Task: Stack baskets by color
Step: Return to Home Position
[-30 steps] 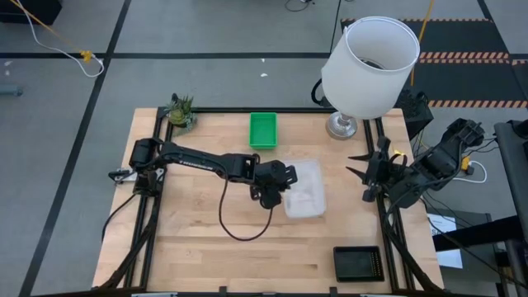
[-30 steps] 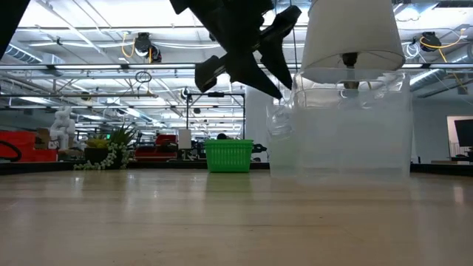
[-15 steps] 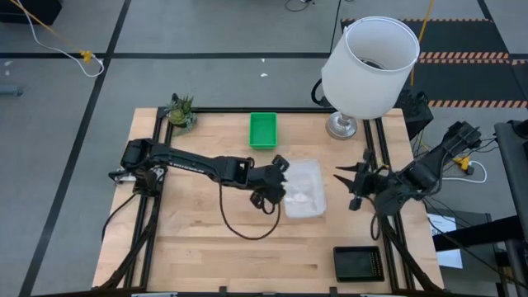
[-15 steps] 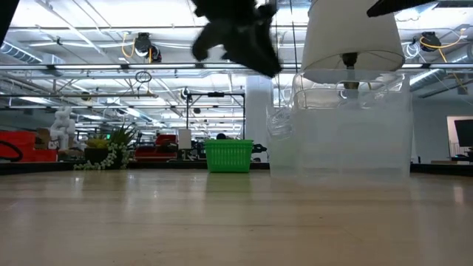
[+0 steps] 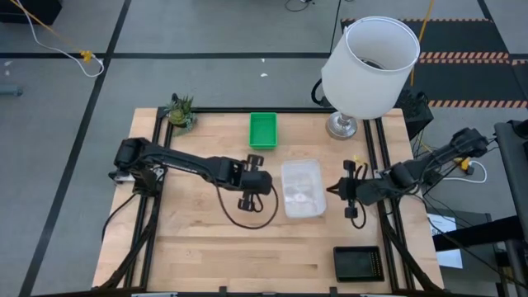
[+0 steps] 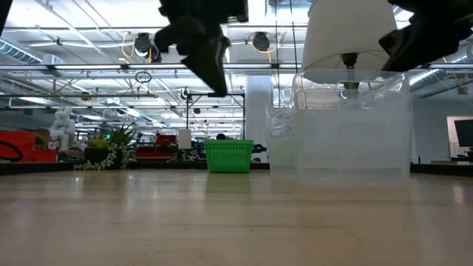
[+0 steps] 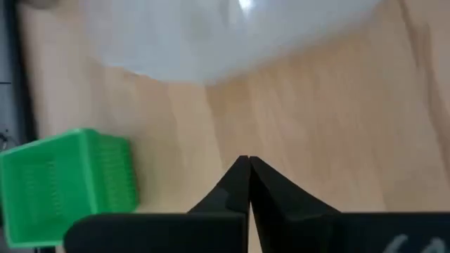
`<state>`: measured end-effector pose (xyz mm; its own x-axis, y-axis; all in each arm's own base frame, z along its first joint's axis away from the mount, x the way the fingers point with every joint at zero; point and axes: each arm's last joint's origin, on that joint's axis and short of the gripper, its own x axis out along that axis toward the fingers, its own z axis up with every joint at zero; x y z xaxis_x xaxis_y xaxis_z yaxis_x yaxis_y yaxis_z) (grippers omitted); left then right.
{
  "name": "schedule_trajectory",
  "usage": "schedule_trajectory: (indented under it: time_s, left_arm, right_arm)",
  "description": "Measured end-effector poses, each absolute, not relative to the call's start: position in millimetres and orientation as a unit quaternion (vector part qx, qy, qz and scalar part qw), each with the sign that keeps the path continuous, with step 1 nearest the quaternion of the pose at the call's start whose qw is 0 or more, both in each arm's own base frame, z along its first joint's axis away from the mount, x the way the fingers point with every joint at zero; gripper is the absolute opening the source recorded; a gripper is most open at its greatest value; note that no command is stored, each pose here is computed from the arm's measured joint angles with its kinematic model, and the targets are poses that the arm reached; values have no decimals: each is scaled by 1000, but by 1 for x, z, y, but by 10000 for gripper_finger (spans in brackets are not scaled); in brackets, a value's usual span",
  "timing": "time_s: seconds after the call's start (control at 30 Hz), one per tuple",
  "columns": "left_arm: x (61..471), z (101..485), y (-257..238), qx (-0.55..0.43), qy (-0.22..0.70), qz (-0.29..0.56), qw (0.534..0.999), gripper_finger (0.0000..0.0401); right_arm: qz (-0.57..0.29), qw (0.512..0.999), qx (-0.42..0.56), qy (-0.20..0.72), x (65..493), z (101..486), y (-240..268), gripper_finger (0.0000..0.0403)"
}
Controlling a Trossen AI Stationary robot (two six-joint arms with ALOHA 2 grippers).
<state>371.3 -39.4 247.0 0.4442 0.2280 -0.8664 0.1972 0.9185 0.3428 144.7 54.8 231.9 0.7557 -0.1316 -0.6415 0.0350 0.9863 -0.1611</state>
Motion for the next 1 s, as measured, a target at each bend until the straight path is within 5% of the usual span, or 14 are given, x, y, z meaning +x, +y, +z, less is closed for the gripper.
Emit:
schedule_trajectory:
  time_s: [0.3,0.5,1.0]
  left_arm:
    - [324,249,-32,142,451,63,879,13]
    - [289,245,-26,114,328,78,935,3]
    - [260,230,-27,81,217,80,969,4]
  right_arm:
    - [29,913,33,406,147,208,50,3]
    - [53,914,10,402,154,188,45,1]
    - [121,923,21,364,156,194,42,0]
